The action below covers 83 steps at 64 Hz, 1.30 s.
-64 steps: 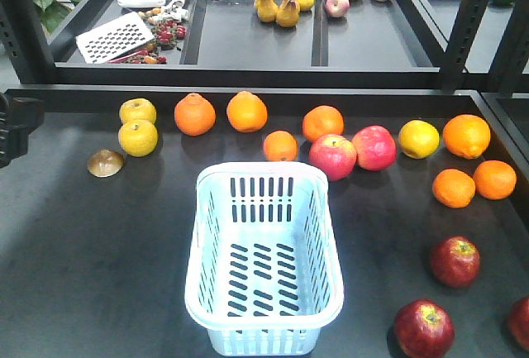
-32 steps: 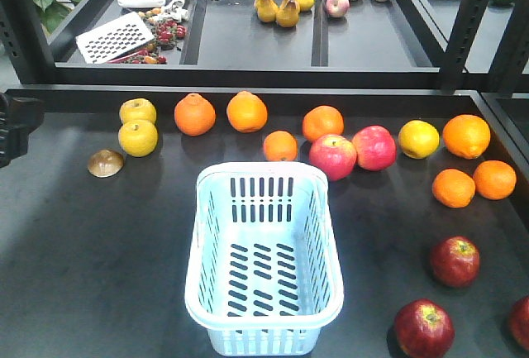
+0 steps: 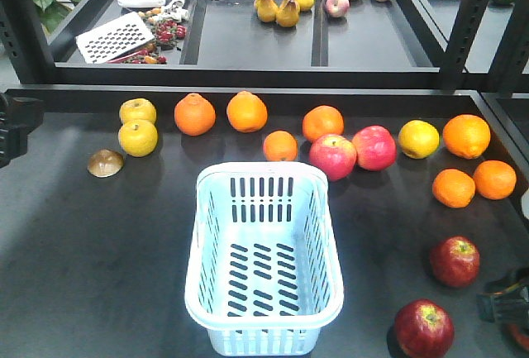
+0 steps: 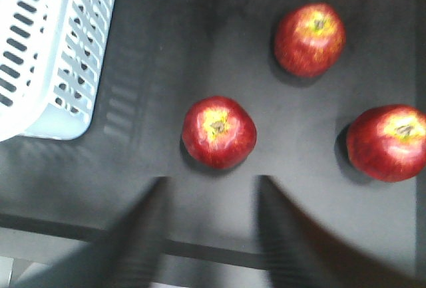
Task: Pick three apples into basket with both arms
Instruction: 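Reach the right gripper down to a red apple near the robot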
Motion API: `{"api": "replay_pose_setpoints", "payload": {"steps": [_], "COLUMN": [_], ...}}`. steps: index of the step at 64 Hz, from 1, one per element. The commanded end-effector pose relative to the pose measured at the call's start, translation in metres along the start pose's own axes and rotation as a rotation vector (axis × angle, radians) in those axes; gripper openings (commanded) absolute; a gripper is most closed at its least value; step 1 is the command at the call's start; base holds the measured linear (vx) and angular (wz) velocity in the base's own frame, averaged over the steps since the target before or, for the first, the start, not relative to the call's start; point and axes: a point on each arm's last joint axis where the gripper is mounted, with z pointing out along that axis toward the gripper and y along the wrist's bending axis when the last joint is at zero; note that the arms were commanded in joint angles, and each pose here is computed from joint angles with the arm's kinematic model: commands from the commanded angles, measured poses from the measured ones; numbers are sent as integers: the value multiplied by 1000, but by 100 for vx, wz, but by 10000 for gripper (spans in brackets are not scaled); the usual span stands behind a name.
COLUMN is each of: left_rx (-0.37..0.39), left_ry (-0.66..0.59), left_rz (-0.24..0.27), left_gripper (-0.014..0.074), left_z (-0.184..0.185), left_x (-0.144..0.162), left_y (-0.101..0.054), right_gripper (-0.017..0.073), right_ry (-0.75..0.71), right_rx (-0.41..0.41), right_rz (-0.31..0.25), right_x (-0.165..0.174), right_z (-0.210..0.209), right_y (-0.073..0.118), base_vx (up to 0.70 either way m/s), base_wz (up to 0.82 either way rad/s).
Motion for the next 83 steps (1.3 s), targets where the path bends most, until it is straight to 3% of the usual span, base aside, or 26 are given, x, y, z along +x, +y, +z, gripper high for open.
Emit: {"api": "replay_pose_setpoints", "payload": {"steps": [1, 8, 27, 41, 83], "left_rx": [15, 15, 15, 15, 15], "left_ry": [-87, -87, -87, -87, -87], "left_rz": [-4, -4, -4, -4, -4], "left_gripper": [590, 590, 590, 590, 590], "left_z": [-6, -6, -6, -6, -6], "left_x": [-11, -11, -11, -11, -11], "left_y": [0, 0, 0, 0, 0], "right_gripper": [582, 730, 699, 676, 641], "right_ry": [-57, -21, 142, 273, 394], "right_rx": [-3, -1, 4, -5, -14], "right_rz": [-9, -16, -39, -24, 16], "right_x": [-13, -15, -25, -25, -7], "right_z": [-3, 5, 55, 100, 211], "right_y": [1, 1, 1, 3, 4], "base_vx": [0, 0, 0, 0, 0], "base_wz": [0, 0, 0, 0, 0]}}
